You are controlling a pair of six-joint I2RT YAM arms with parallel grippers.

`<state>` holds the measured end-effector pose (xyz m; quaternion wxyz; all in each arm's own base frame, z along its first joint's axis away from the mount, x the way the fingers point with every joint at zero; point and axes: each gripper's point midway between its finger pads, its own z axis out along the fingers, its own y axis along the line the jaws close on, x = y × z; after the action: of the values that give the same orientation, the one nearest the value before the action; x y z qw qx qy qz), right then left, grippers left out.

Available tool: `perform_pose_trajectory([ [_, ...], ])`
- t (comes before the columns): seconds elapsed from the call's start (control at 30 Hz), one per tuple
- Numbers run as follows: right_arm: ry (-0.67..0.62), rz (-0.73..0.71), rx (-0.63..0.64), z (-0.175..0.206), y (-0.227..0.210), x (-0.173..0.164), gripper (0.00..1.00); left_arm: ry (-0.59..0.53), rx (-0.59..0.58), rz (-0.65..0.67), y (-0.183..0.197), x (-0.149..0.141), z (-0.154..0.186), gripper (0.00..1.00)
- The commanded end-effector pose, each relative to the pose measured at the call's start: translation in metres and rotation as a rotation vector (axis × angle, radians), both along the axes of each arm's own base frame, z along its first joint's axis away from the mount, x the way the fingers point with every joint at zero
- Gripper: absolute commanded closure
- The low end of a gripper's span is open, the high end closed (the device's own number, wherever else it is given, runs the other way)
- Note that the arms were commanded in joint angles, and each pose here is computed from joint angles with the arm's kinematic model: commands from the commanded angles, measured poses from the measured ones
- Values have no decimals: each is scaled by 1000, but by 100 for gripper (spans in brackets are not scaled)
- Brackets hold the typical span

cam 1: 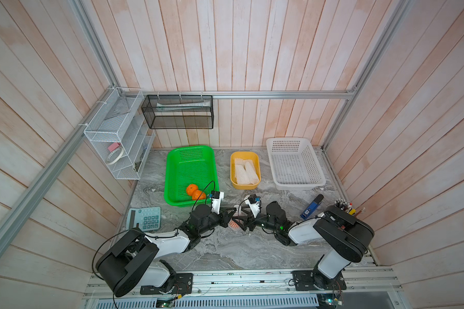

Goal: Remove foam nets from oranges
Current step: Remove the foam net from the orange.

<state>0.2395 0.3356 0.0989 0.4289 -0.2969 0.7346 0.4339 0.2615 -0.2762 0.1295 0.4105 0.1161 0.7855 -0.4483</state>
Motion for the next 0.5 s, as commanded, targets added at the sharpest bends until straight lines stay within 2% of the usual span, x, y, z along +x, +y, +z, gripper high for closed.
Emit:
perform_pose_trajectory([
  [0.0,-22,20,12,9,7,1,24,-29,-23,-14,-4,0,9,91],
  [0.17,-14,47,12,9,9,-4,36,-45,-37,-11,-3,0,14,91],
  [0.37,-1,48,-8,2,8,-5,39,-50,-48,-17,-4,-1,15,91],
  [0.47,-2,43,-11,0,8,-4,51,-56,-60,-27,-4,-3,16,91],
])
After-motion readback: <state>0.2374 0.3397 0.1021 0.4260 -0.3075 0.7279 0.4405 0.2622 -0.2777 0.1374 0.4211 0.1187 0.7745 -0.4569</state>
